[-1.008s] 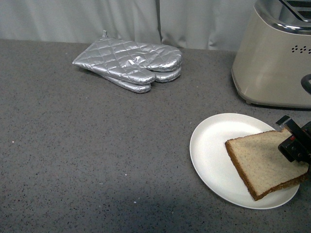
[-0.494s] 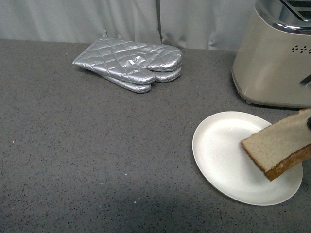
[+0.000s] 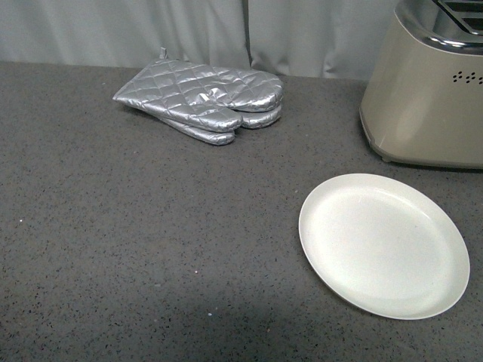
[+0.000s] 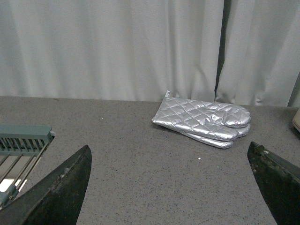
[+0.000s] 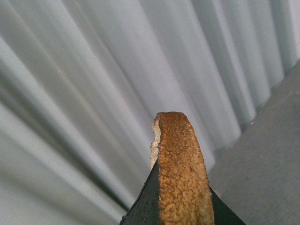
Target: Put bread into toaster
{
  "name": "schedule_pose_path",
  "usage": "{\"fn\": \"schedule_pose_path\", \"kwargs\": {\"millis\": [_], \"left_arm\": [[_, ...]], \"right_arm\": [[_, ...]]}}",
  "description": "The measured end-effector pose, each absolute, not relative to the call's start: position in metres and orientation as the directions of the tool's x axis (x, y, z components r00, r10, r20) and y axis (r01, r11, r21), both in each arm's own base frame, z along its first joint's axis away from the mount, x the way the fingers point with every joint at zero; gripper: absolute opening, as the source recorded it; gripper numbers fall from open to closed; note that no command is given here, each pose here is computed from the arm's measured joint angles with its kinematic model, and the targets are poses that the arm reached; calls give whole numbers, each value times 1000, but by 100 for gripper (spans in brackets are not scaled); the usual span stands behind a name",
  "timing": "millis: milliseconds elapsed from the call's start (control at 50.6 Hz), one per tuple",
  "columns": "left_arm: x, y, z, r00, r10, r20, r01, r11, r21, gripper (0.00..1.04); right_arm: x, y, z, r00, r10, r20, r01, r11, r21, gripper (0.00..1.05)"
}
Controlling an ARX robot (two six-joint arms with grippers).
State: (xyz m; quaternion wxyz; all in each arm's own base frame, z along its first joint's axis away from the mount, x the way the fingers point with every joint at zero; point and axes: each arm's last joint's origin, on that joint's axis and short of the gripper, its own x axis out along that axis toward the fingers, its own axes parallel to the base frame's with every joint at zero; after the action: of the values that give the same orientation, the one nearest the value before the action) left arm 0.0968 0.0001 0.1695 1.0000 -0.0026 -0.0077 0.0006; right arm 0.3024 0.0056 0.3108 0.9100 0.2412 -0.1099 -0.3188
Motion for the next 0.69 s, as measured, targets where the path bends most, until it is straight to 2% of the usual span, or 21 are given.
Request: {"fn": "schedule_pose_path", "kwargs": {"millis": [79, 257, 494, 692], "left_arm": [[97, 0, 170, 1000, 1, 15, -1, 1000, -5, 98], [97, 0, 170, 1000, 1, 15, -1, 1000, -5, 98], [97, 0, 170, 1000, 1, 15, -1, 1000, -5, 98], [97, 0, 170, 1000, 1, 15, -1, 1000, -5, 98]], "right_arm": [[320, 9, 314, 726, -686, 49, 600, 666, 443, 3], [349, 18, 283, 698, -714, -50, 690, 652, 314, 3], [369, 29, 249, 679, -727, -106, 725, 641, 251, 3], [381, 35, 244, 657, -746, -107, 745, 621, 245, 3]]}}
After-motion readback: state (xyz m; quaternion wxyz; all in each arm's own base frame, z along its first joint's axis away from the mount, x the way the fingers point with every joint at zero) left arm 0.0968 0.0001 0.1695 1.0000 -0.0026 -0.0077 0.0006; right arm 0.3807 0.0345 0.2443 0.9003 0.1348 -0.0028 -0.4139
